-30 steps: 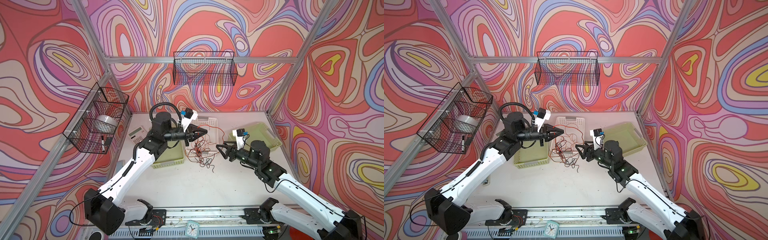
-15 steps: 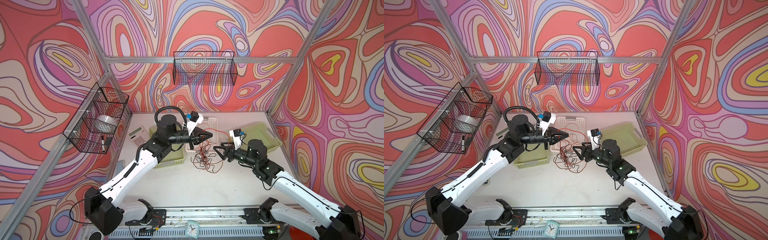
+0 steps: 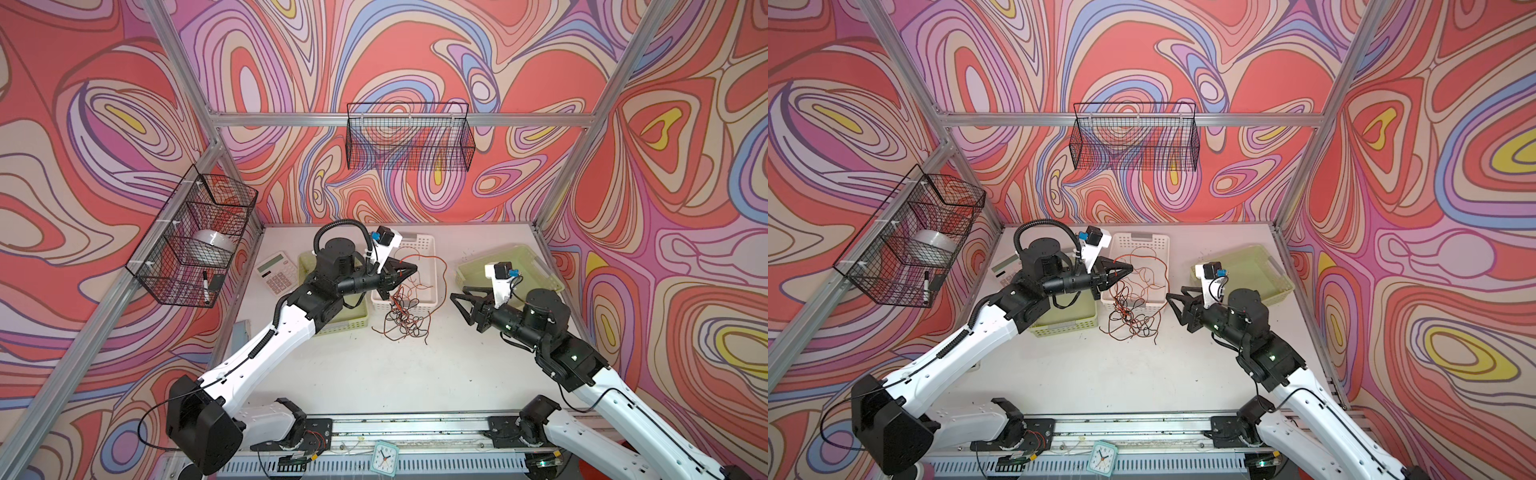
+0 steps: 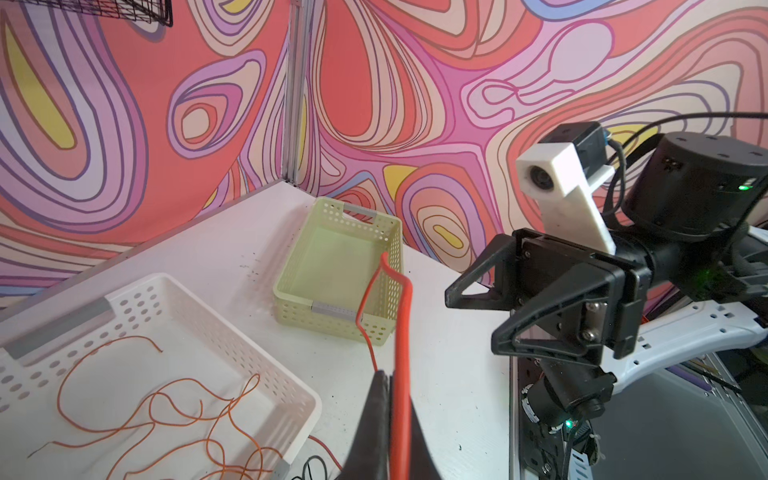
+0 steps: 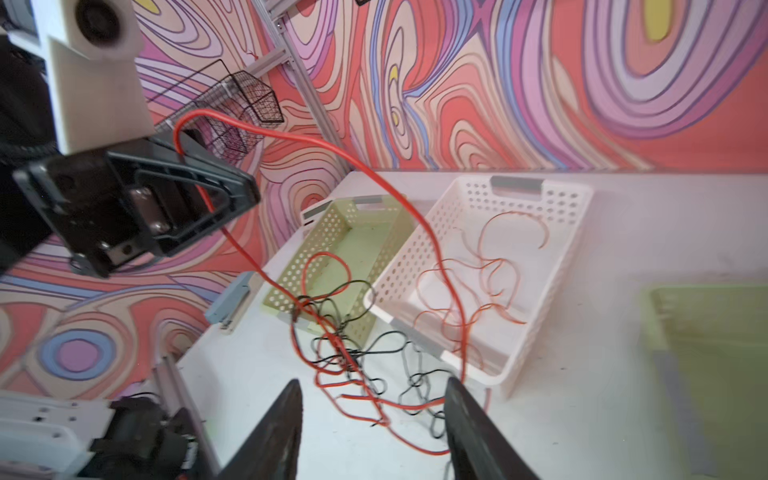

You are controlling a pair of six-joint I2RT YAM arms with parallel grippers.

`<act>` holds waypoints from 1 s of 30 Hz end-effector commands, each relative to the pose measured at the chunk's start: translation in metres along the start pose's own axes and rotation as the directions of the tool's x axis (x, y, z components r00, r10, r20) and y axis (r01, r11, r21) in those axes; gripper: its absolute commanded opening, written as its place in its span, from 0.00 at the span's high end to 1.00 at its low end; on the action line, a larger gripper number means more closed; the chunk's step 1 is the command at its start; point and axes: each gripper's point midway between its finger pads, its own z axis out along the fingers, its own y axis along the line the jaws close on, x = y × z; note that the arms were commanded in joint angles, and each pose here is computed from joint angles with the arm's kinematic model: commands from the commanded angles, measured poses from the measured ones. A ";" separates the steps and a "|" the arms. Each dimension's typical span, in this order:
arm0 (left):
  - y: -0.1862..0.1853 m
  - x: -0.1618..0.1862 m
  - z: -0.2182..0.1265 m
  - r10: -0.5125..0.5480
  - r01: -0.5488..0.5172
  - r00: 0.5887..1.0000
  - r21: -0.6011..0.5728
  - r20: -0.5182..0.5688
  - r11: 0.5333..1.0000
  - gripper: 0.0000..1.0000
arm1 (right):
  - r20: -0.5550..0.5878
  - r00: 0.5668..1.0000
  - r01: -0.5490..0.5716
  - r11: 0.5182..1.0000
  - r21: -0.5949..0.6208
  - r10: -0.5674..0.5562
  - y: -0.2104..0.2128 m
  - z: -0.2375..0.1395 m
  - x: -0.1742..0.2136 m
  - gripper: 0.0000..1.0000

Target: Untangle the cables

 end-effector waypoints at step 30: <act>-0.043 0.010 0.025 0.015 -0.017 0.999 0.074 0.028 0.997 1.00 | -0.203 0.842 -0.523 0.849 -0.076 0.500 0.016 0.083 0.050 0.27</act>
